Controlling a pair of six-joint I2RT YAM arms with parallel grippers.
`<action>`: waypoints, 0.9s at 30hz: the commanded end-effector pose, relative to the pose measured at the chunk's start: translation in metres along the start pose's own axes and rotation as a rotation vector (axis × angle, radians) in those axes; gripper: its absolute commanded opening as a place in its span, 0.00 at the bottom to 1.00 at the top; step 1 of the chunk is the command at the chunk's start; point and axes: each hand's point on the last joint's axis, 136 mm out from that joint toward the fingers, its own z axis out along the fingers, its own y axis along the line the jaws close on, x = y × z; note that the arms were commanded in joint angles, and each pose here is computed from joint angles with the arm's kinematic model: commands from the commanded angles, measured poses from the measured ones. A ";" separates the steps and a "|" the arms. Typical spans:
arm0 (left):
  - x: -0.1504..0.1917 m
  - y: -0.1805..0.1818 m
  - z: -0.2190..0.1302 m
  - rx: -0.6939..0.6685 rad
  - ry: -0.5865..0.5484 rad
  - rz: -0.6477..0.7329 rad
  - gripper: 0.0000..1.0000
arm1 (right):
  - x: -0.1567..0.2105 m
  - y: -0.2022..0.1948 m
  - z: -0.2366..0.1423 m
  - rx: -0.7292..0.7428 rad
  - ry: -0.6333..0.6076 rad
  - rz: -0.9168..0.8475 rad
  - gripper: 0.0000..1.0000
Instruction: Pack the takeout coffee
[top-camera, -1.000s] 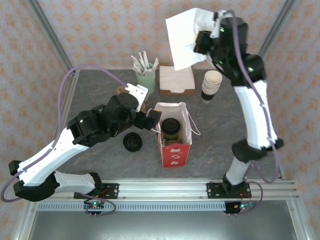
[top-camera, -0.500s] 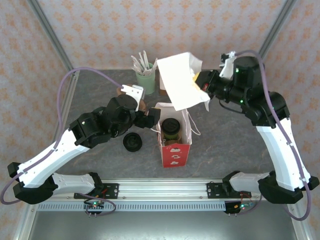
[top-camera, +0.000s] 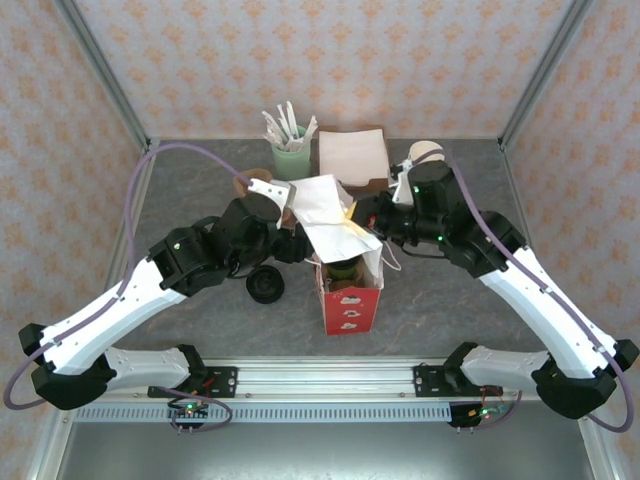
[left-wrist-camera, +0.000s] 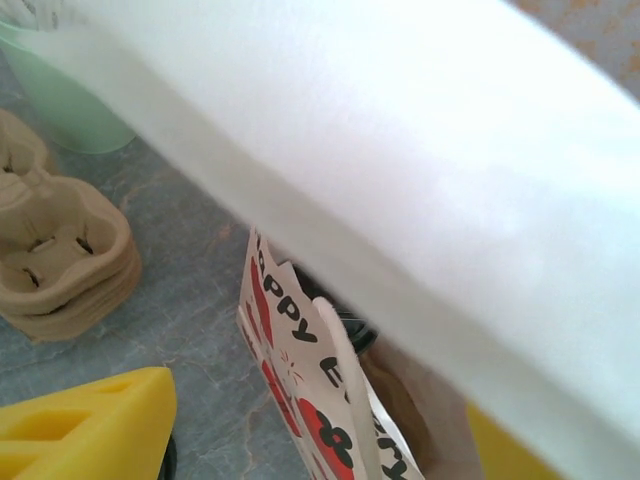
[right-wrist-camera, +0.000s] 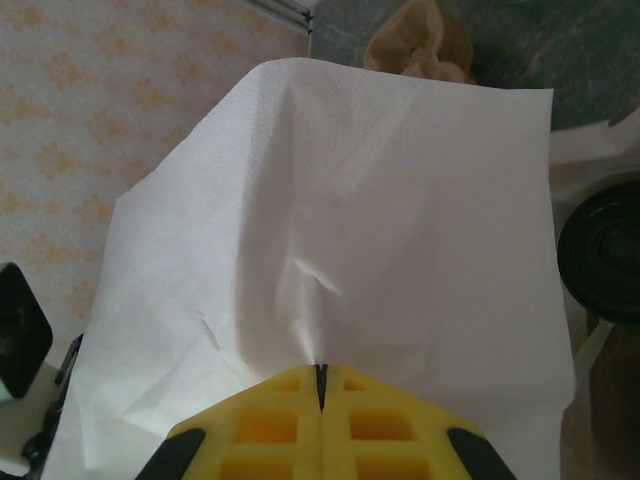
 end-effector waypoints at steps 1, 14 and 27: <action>-0.002 0.000 -0.001 0.025 -0.015 -0.047 0.69 | -0.001 0.005 -0.001 -0.039 -0.033 0.026 0.00; 0.001 0.001 0.004 0.023 0.001 -0.050 0.54 | 0.016 -0.076 0.024 0.241 -0.042 -0.009 0.00; 0.003 0.004 0.007 0.017 0.013 -0.044 0.52 | 0.024 -0.112 0.049 0.524 -0.067 -0.221 0.00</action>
